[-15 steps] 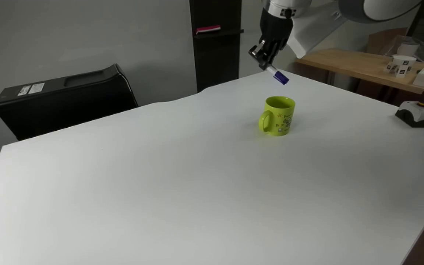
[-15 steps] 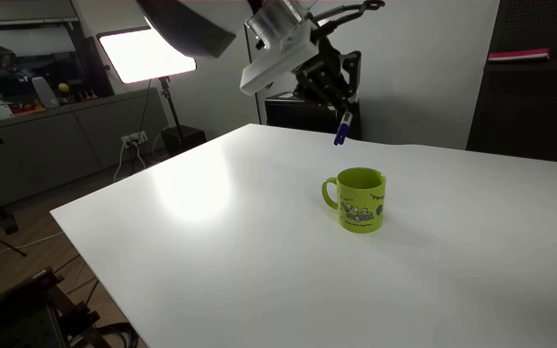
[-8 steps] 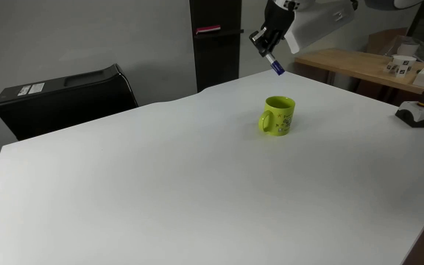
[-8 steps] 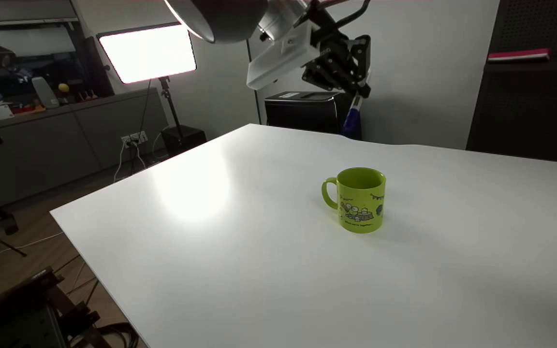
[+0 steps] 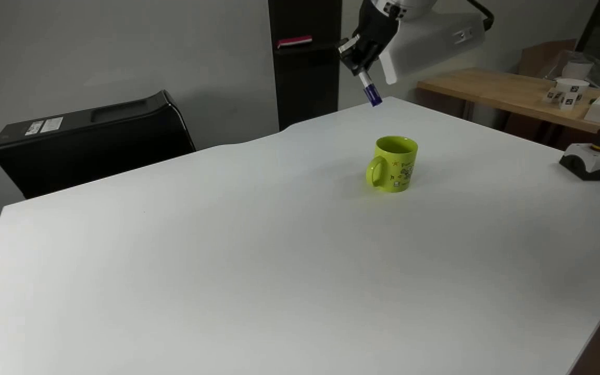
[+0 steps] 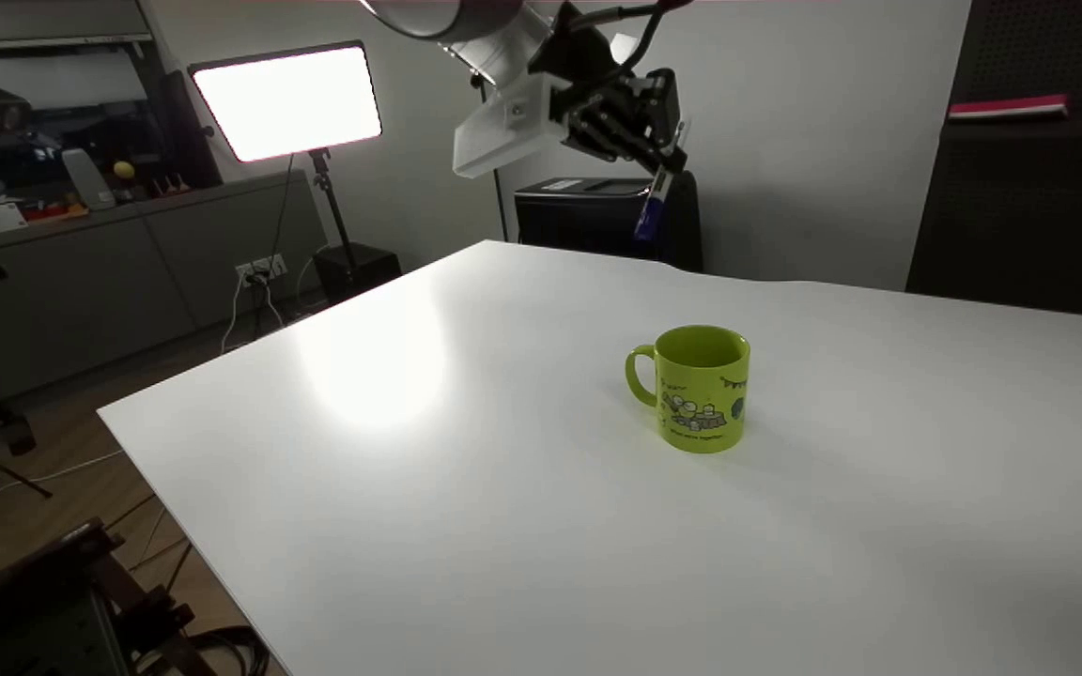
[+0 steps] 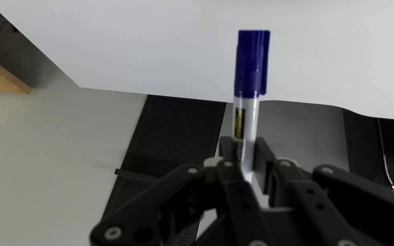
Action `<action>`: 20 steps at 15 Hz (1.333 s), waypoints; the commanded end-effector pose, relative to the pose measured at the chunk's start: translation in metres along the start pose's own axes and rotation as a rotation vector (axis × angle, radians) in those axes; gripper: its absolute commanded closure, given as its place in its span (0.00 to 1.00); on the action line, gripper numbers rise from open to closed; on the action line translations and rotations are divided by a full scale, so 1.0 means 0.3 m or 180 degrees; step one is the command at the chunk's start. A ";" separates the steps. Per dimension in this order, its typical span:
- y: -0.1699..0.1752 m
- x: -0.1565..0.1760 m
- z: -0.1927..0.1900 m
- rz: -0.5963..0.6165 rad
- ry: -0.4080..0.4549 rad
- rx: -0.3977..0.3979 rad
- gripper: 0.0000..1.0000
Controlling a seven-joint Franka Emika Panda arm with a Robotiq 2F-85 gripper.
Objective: Pick the marker and put it in the cup
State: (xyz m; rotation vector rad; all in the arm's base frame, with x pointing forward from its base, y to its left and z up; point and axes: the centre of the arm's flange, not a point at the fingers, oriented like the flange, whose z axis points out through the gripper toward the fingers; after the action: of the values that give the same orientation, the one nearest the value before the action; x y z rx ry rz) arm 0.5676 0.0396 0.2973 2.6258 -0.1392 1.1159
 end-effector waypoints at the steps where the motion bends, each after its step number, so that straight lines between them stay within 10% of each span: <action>1: 0.003 -0.146 0.048 0.0133 0.0009 -0.0014 0.96; 20: 0.142 -0.350 0.139 0.0067 -0.0307 -0.0314 0.96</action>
State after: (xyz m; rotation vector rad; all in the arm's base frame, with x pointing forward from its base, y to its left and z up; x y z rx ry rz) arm 0.5095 -0.0096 0.2121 2.5849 -0.2312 0.9611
